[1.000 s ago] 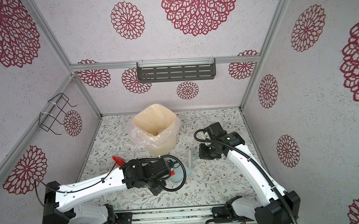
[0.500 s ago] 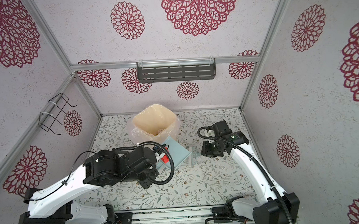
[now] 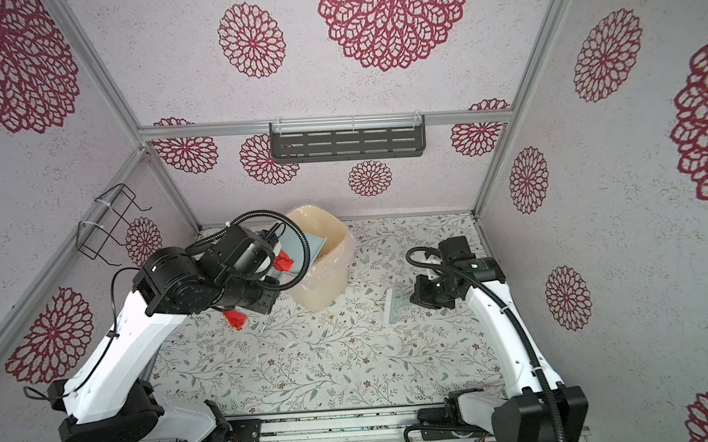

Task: Sweep away the paper scraps from the table
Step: 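Lift the dustpan with the red scrap over the beige bin with the left gripper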

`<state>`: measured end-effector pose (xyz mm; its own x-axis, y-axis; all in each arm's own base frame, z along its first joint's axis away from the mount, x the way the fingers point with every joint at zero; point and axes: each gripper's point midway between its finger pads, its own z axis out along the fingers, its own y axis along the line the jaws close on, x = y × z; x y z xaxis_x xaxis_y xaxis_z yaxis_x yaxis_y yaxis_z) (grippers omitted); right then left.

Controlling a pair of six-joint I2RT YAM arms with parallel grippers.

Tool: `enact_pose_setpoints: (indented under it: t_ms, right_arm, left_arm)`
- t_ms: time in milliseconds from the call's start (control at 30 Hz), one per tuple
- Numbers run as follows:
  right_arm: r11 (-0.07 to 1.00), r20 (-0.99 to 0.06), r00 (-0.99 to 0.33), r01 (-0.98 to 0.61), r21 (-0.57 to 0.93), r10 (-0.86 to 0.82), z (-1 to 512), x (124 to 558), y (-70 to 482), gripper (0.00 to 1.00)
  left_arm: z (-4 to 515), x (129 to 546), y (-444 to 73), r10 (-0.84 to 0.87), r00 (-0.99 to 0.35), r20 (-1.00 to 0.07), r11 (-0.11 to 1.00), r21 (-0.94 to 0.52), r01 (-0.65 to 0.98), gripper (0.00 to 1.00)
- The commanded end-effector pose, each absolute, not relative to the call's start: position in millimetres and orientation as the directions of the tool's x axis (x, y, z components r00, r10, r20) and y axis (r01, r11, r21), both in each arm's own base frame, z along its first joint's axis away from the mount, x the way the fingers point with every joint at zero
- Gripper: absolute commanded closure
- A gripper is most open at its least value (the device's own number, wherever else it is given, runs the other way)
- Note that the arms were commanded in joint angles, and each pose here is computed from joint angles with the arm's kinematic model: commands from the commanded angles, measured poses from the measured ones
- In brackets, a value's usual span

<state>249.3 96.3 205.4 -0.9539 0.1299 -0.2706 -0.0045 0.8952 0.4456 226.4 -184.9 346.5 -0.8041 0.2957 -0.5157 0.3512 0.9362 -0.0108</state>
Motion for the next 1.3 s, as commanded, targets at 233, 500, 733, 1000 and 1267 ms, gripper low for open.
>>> enact_pose_setpoints:
  t_ms: [233, 500, 733, 1000, 1267]
  right_arm:
    - [0.883, -0.259, -0.957, -0.009, 0.469, 0.128, 207.9, 248.4, 80.5, 1.0]
    - [0.876, -0.259, -0.958, -0.016, 0.481, 0.125, 202.2, 259.0, 80.6, 1.0]
    - [0.874, -0.244, -0.962, -0.011, 0.486, 0.124, 199.5, 254.3, 81.4, 1.0]
    - [0.868, -0.227, -0.964, 0.009, 0.496, 0.14, 198.1, 245.2, 82.2, 1.0]
    - [0.861, -0.23, -0.963, 0.005, 0.508, 0.141, 200.7, 245.9, 84.1, 1.0]
  left_arm:
    - [335.3, 260.8, -151.1, 0.314, -0.851, -0.421, 0.949, 0.125, 0.288, 1.0]
    - [323.1, 293.4, -121.3, 0.376, -0.851, -0.367, 0.903, 0.352, 0.247, 1.0]
    - [311.0, 318.9, -105.1, 0.478, -0.837, -0.268, 0.79, 0.548, 0.275, 1.0]
    - [305.5, 341.1, -99.3, 0.662, -0.747, -0.064, 0.501, 0.779, 0.377, 1.0]
    - [340.9, 362.4, -109.5, 0.766, -0.639, 0.071, 0.199, 0.919, 0.341, 1.0]
